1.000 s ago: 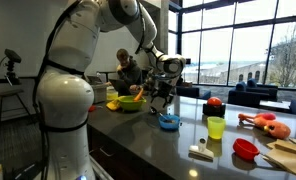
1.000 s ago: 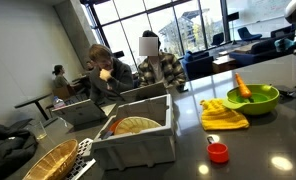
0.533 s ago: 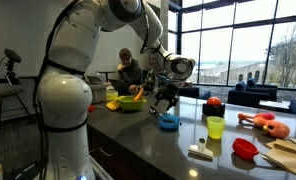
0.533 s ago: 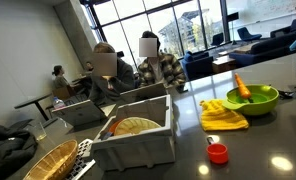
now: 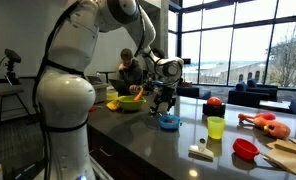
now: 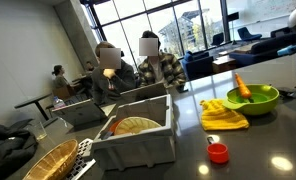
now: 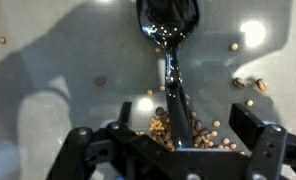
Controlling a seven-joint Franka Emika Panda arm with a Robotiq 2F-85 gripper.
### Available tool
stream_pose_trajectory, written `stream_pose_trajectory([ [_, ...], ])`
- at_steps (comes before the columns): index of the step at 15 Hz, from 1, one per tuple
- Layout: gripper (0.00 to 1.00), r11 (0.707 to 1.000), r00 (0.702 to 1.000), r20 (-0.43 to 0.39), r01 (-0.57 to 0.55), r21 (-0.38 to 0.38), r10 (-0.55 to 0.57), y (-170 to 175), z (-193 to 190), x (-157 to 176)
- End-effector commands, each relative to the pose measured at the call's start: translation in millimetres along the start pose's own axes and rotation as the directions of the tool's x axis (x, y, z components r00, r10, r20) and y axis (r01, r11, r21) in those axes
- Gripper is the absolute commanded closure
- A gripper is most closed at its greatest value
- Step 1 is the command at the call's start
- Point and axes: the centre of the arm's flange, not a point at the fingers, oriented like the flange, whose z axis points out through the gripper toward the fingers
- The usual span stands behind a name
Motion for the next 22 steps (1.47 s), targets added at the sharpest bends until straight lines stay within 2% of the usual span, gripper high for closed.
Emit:
stream_pose_trajectory([
  [1,0.0,0.999,0.999,-0.011,-0.03,0.045,0.031,23.6,12.9,1.1],
  [6,0.0,0.996,0.997,-0.018,-0.068,0.057,0.07,30.5,29.8,10.1],
  [12,0.0,0.995,0.997,-0.014,-0.077,0.069,0.079,32.5,31.1,9.9],
  [13,0.08,0.995,0.997,-0.014,-0.076,0.07,0.077,32.1,31.4,9.4],
  [14,0.26,0.995,0.997,-0.014,-0.073,0.071,0.075,31.8,31.3,8.4],
  [17,0.45,0.994,0.998,-0.011,-0.068,0.084,0.07,30.5,28.5,6.1],
  [22,0.88,0.994,0.998,-0.009,-0.066,0.09,0.067,31.2,25.7,3.8],
])
